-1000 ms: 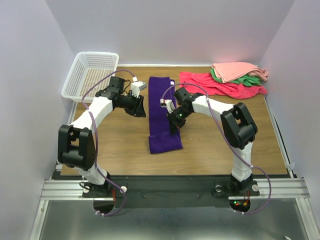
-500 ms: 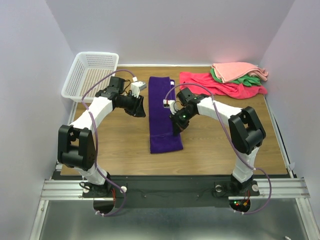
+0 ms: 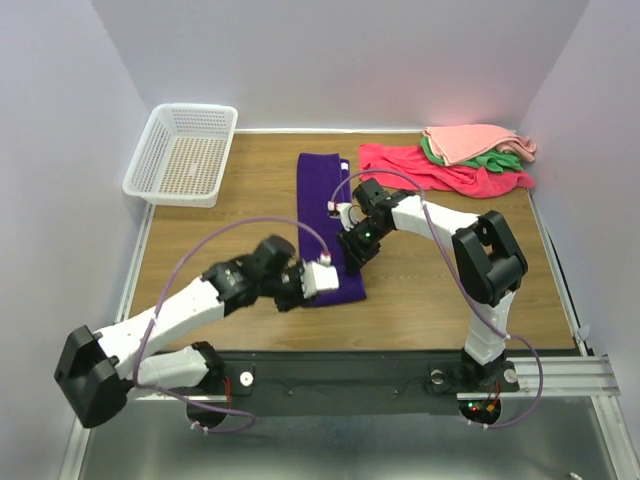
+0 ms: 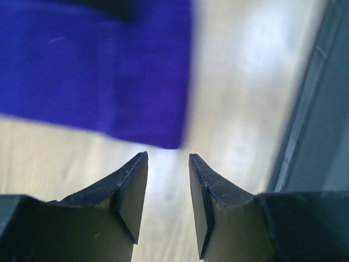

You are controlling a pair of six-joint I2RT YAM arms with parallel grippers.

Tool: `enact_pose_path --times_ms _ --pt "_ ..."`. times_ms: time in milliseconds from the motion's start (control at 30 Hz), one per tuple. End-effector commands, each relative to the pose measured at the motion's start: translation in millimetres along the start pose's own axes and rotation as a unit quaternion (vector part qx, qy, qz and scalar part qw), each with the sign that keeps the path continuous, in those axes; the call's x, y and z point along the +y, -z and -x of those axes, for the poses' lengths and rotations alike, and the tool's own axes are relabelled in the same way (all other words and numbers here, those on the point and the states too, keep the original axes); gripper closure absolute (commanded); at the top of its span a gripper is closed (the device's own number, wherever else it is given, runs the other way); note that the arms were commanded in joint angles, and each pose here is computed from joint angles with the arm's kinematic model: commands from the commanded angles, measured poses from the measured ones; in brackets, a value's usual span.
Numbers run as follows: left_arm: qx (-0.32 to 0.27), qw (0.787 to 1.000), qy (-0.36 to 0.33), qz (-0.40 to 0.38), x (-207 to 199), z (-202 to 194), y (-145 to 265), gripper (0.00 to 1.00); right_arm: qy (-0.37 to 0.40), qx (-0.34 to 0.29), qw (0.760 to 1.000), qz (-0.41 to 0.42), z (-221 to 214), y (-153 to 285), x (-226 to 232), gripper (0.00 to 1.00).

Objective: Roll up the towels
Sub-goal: Roll the towel

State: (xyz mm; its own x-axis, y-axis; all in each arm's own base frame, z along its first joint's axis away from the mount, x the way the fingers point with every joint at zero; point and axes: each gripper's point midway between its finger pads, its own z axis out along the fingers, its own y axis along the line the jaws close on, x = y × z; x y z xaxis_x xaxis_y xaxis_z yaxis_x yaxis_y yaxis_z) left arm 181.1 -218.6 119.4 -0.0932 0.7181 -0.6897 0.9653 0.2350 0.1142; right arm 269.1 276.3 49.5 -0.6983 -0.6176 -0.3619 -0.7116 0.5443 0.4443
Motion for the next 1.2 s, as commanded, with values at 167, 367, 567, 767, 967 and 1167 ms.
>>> enact_pose_path --times_ms 167,367,567,767,967,1167 --pt "0.044 0.992 -0.091 0.077 -21 6 -45 0.58 -0.053 -0.048 0.997 0.037 16 24 1 0.25" --pt "0.061 0.986 -0.137 0.075 -41 2 -76 0.6 -0.057 -0.081 0.995 0.034 22 48 -1 0.14" --pt "0.066 0.983 -0.149 0.083 -36 7 -92 0.61 -0.068 -0.128 0.989 0.031 24 82 -12 0.12" --pt "0.091 0.979 -0.159 0.086 -35 -12 -105 0.66 -0.039 -0.173 0.984 0.015 28 113 -5 0.12" --pt "0.084 0.985 -0.142 0.05 -45 -9 -104 0.97 -0.013 -0.208 0.978 -0.008 26 133 0 0.15" --pt "0.067 0.991 -0.094 -0.075 -55 5 -94 1.0 0.003 -0.227 0.973 -0.046 20 149 -4 0.15"
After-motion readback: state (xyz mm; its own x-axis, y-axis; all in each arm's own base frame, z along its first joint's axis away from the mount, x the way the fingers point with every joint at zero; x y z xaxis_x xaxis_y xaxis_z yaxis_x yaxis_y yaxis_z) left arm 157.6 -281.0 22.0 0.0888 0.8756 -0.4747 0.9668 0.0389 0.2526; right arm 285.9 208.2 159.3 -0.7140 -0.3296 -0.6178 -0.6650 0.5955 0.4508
